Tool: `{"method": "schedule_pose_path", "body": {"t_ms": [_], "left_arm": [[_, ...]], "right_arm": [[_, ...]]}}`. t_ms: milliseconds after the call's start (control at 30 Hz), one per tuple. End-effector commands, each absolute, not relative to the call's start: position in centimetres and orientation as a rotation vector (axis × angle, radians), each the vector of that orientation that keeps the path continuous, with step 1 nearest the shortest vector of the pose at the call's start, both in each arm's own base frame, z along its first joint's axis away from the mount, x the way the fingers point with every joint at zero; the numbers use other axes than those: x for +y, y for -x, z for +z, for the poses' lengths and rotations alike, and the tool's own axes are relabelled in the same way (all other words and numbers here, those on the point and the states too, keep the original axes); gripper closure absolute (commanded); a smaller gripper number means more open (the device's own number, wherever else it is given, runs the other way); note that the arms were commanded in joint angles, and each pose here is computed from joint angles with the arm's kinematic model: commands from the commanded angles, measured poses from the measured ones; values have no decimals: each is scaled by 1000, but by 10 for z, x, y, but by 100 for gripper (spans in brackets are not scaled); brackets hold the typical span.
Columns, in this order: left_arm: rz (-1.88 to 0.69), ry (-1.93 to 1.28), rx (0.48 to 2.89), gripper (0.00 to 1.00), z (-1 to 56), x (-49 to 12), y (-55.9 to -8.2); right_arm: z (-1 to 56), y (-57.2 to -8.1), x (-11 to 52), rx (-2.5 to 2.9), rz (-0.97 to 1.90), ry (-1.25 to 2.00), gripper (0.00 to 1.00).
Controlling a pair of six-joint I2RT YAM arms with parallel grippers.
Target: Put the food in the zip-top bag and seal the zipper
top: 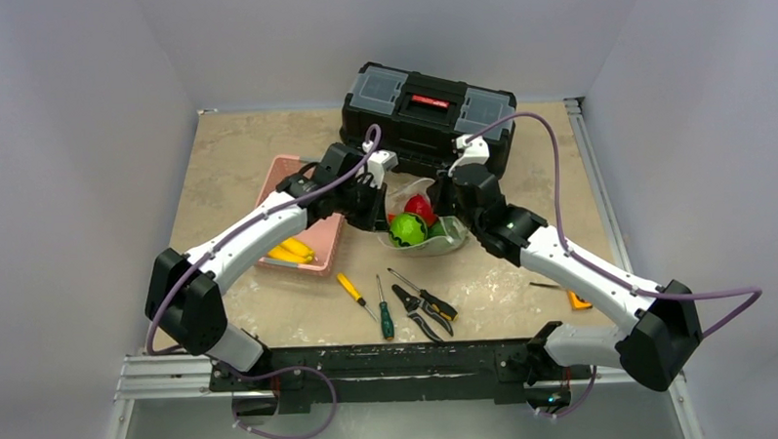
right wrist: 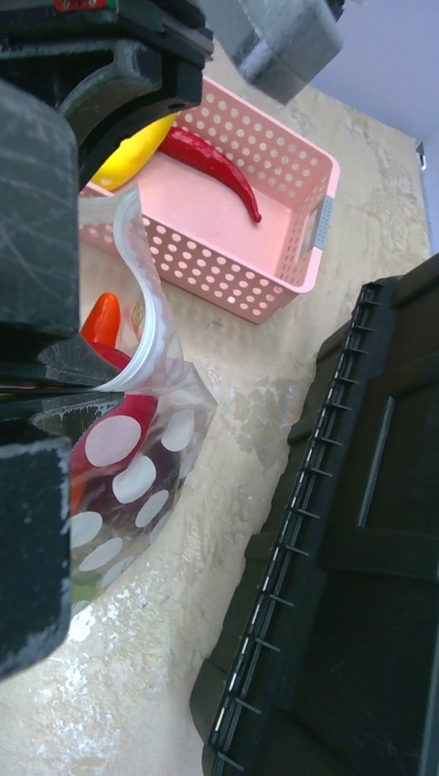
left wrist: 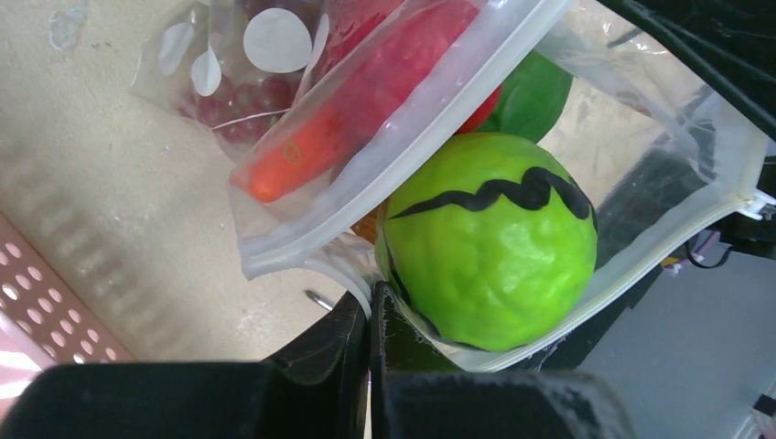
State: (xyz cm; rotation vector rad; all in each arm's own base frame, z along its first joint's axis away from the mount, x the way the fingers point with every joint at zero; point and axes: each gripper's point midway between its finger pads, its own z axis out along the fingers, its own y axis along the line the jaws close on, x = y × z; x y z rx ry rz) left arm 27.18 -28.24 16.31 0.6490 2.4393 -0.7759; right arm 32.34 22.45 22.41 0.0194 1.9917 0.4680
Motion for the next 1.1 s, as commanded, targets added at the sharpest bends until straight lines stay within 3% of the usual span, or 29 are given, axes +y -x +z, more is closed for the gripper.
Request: {"method": "schedule_pose_path", "body": {"t_ms": [0,233,400,633,900,1067], "left_arm": [[-963,-614,2316,100,213,-287,-278],[-1296,-368,2304,100,269,-273,-248],[-1256,-133,2318,100,262,-258,-240],[-1166,-6,2513,100,206,-254,-253],[-1128,110,2312,100,267,-237,-257],[-1099,229,2335,100,240,-230,-258]], "right_arm": [[241,-333,225,1958,431,20,100],[286,-342,217,1987,253,169,100],[304,-338,232,1898,375,221,100],[231,-359,268,2026,377,342,100],[321,-351,265,1840,409,435,100],[311,-342,281,1813,513,497,100]]}}
